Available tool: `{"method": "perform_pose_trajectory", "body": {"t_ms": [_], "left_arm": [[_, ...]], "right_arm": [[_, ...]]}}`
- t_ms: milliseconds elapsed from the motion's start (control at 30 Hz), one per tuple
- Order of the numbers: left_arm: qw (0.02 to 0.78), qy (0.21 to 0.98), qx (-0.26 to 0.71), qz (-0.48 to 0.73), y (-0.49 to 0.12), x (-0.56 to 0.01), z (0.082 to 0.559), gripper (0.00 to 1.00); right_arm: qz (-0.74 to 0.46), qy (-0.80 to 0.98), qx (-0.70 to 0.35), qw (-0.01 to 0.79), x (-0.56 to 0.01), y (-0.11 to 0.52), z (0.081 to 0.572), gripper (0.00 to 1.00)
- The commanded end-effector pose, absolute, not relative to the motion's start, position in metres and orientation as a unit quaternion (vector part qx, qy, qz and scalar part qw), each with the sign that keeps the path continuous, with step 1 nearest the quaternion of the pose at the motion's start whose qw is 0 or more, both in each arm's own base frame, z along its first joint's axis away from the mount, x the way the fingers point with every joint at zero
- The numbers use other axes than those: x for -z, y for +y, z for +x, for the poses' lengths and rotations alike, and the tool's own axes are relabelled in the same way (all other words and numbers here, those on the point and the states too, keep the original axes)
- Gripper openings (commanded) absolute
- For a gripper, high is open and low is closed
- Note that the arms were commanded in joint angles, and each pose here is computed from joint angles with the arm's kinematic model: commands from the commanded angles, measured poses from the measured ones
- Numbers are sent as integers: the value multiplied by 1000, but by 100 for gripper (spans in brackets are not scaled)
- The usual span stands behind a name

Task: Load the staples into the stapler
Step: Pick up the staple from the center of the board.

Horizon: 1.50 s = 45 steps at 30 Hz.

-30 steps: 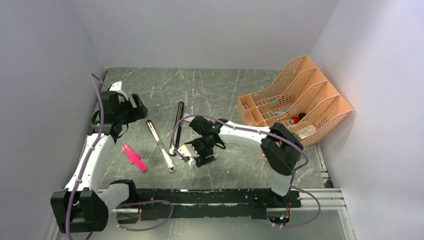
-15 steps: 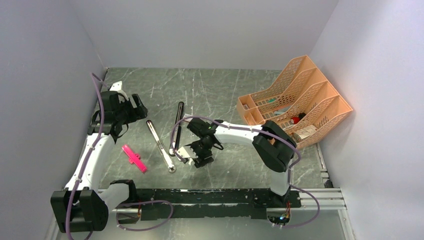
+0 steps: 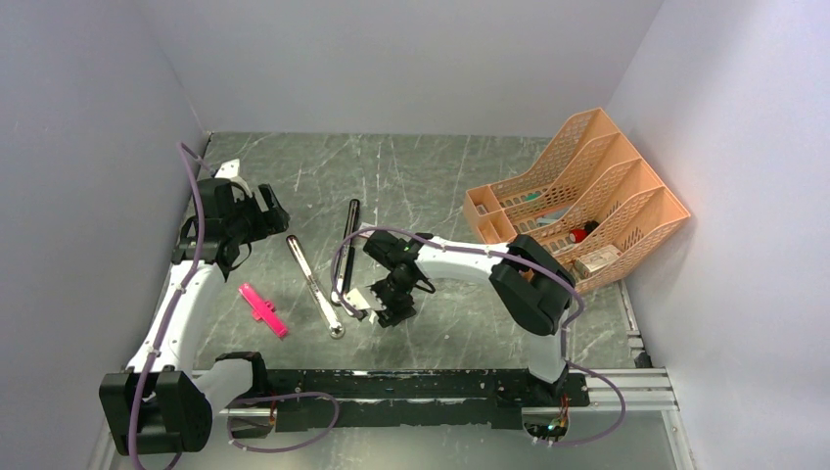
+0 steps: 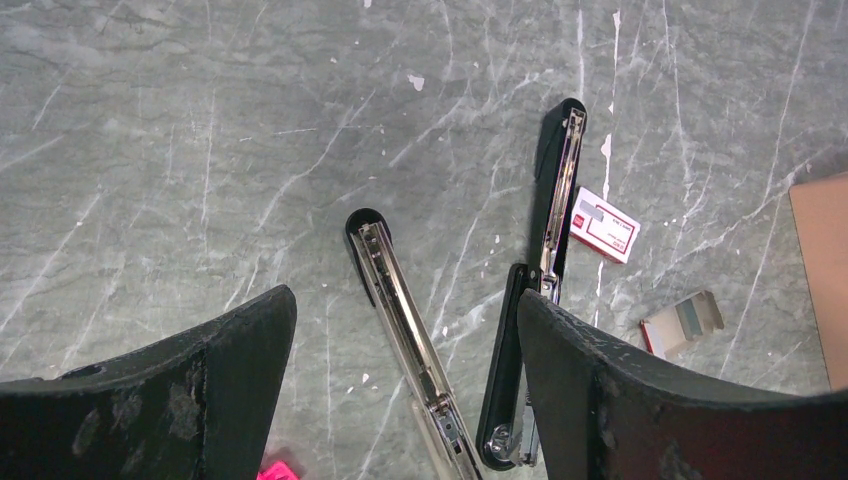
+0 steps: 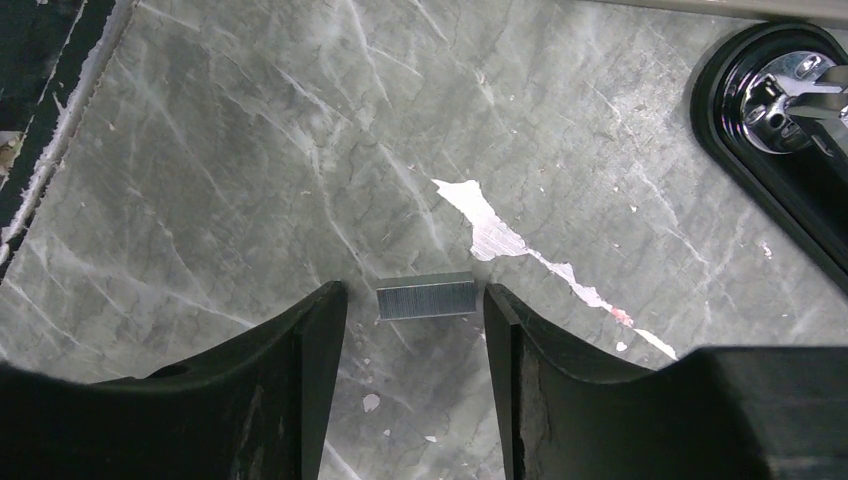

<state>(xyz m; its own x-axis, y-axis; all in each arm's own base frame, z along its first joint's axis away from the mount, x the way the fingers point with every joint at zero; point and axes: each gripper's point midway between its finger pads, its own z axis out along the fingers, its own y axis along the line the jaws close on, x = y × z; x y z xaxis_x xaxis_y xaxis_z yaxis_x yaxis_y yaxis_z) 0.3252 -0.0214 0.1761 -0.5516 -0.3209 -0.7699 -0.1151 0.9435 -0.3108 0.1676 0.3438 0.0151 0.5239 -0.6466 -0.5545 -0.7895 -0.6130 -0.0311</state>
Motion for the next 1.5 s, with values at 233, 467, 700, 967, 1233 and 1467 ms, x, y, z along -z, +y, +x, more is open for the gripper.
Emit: {"method": "perform_pose_trajectory", "body": {"t_ms": [233,467,700,967,1233,1467], "left_arm": [[453,876,117,-119,-22,-172,324,85],[453,876,119,-116,-23,-172,324,85],[453,876,120,-116,-23,-172,324,85],[453,875,121,-115,-24,-172,324,85],[450,877,126,-115,-26,-170,324,85],[440,878,144,-126,-28,-168,328,84]], "right_arm": [[-866,421,-245,116,-1,340,167,53],[-865,426,-240,109,3,339,167,48],[-866,430,-235,103,5,335,166,44],[-861,434,-241,111,3,338,166,34],[-838,421,-273,216,-44,369,168,21],[-759,484,-265,346,-107,392,205,15]]}}
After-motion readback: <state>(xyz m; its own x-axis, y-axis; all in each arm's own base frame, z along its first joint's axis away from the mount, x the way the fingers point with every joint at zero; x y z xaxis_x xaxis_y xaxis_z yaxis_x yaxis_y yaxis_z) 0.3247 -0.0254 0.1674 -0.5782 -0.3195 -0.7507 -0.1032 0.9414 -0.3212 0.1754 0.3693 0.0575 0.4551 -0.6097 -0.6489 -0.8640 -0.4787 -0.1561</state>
